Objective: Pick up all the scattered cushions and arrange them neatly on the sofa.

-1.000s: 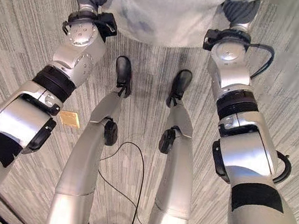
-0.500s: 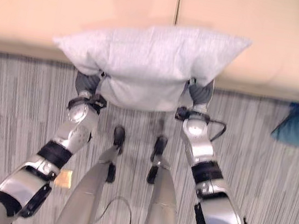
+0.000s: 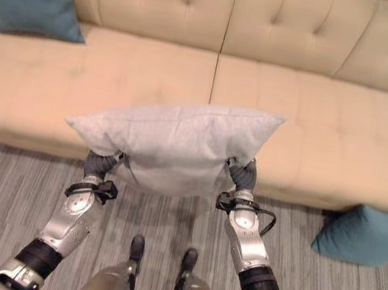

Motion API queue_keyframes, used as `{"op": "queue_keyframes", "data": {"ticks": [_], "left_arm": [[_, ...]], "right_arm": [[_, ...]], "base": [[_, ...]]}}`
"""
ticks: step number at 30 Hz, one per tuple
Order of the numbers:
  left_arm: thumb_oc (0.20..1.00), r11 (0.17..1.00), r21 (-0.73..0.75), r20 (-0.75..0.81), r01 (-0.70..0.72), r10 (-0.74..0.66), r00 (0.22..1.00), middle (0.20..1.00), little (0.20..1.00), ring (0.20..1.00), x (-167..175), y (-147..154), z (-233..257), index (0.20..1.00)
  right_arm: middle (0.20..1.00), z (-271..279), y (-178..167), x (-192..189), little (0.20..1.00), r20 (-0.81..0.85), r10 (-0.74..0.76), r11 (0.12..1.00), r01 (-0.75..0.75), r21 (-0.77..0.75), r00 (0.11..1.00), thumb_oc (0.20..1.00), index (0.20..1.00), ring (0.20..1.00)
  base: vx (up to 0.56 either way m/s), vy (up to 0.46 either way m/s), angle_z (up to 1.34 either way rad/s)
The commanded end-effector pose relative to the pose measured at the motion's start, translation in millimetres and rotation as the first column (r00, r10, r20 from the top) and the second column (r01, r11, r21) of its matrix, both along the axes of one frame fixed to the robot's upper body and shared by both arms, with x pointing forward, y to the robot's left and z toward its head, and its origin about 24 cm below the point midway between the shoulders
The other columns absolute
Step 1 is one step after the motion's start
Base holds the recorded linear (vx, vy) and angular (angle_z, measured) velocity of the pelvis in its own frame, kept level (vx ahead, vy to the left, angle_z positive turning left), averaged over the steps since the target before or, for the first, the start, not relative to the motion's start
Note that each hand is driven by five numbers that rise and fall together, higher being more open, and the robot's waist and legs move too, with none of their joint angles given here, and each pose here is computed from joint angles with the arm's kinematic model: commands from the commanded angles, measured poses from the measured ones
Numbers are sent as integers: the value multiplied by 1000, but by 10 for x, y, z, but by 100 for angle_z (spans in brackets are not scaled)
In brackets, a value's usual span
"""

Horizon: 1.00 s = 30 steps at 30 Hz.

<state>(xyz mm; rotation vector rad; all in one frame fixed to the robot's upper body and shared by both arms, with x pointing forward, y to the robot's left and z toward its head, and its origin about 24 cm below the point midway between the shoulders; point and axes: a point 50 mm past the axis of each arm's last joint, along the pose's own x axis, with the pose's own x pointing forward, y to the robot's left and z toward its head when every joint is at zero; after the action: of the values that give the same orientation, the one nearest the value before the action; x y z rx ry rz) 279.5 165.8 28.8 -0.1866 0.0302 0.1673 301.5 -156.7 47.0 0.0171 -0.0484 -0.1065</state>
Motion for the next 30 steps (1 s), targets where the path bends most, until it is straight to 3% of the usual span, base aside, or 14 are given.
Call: {"op": "queue_keyframes", "data": {"ticks": [1,9,19,30], "left_arm": [[200,985,67,158,160,-169,973,200,200,200,50,-274,295,200],[200,989,54,110,137,-142,984,200,200,200,14,-250,164,200],[200,981,-27,66,194,-191,979,200,200,200,-55,-426,32,200],[200,980,0,48,199,-198,979,200,200,200,-29,-418,39,200]], "right_arm": [[200,285,291,11,200,159,146,986,-156,51,976,200,200,200],[200,160,188,-55,200,116,120,988,-129,78,986,200,200,200],[200,56,-28,-150,200,77,61,996,-66,64,995,200,200,200],[200,51,-116,-130,200,67,-1,997,-4,79,998,200,200,200]], "base": [[98,122,-24],[187,0,-18],[180,-120,53],[183,1,12]]}}
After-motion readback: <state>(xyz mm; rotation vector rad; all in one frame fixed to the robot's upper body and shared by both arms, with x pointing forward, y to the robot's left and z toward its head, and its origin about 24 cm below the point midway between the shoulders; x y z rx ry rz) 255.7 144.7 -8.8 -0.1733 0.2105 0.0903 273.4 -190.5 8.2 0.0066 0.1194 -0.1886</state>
